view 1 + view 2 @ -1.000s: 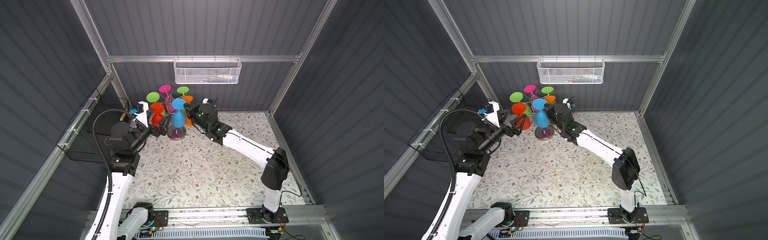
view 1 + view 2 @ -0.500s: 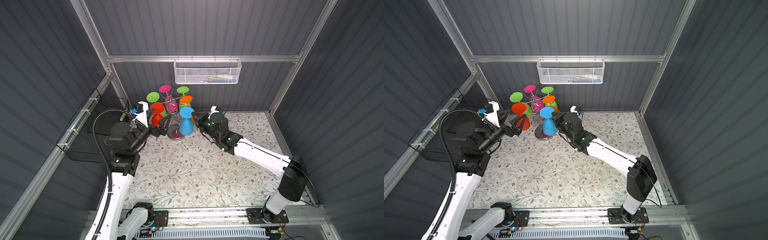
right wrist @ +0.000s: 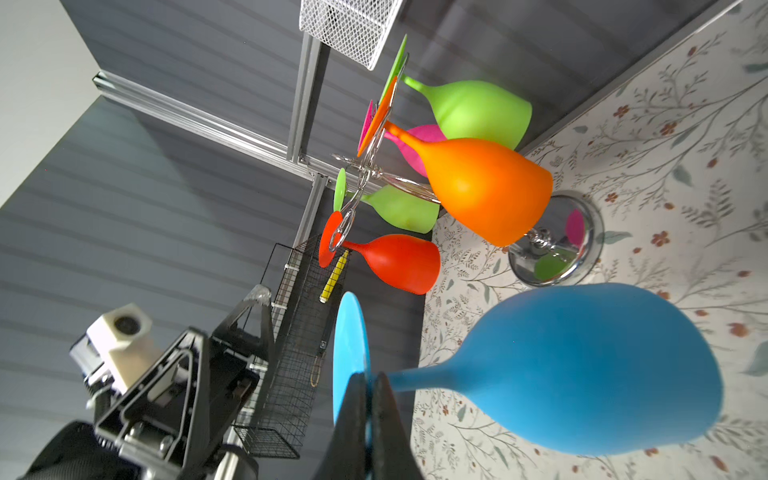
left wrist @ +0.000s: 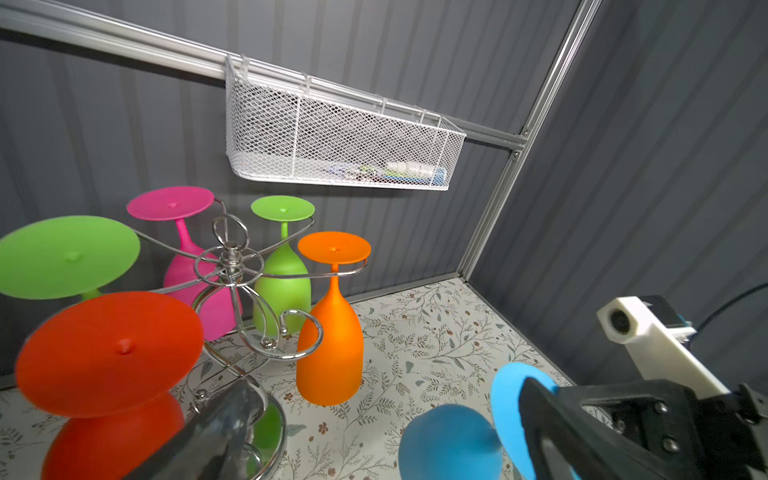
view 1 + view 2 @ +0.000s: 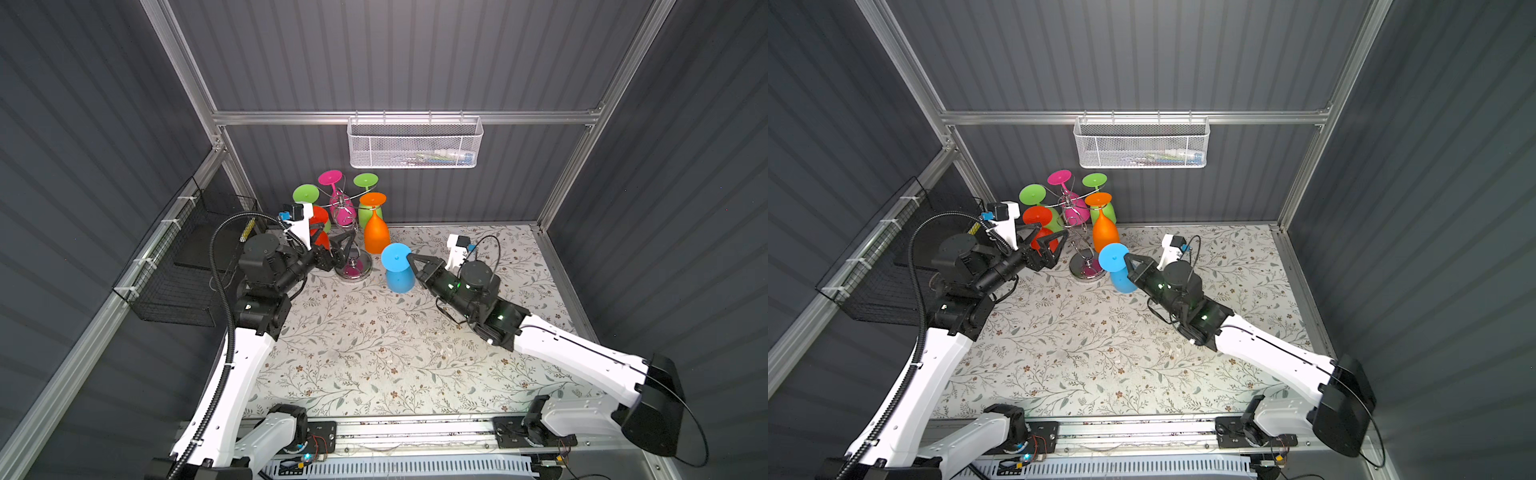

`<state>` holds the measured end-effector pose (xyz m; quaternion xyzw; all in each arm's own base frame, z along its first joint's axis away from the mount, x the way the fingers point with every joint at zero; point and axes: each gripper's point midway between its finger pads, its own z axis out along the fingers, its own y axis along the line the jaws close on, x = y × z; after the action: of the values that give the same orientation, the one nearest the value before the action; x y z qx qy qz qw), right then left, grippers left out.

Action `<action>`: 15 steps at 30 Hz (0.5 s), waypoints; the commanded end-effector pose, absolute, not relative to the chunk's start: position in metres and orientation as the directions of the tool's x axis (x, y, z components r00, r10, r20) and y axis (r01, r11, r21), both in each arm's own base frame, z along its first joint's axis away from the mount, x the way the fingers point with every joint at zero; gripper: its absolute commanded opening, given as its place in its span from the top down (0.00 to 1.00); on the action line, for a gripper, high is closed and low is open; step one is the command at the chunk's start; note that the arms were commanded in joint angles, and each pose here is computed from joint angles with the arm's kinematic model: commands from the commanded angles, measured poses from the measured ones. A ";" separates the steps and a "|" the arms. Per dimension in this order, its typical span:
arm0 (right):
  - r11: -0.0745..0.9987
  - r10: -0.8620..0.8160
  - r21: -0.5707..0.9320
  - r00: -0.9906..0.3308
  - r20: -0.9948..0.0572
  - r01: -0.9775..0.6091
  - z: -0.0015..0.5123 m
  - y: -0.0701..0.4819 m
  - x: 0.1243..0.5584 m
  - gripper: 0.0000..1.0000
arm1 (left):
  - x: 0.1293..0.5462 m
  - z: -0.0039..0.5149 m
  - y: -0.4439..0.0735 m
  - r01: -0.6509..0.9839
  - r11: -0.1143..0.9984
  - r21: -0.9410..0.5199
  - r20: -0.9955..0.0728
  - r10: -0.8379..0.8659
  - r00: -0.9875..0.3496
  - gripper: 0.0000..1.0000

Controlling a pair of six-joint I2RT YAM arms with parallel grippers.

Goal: Take the wine glass off the wine glass rack
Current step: 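Lift the blue glass off the rack hook with the right gripper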

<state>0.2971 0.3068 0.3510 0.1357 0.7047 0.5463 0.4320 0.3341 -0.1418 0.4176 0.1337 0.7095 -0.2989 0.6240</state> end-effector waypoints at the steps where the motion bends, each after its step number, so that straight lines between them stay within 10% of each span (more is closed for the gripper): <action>1: 0.494 0.554 0.757 -0.516 -0.654 -0.429 0.353 0.292 0.279 1.00 | 0.330 0.429 -0.137 0.526 0.789 -0.317 -0.947 -0.232 -0.222 0.02; 15: 0.691 0.014 0.021 -0.016 -1.000 -0.723 0.302 0.282 0.232 1.00 | 0.274 0.366 -0.098 0.095 0.760 -0.642 -0.677 -0.505 -0.535 0.11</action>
<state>0.2323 0.2802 0.2917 -0.1998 0.7063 0.3529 0.5802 0.2921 -0.1049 0.3882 -0.0524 0.7865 -0.3138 0.5294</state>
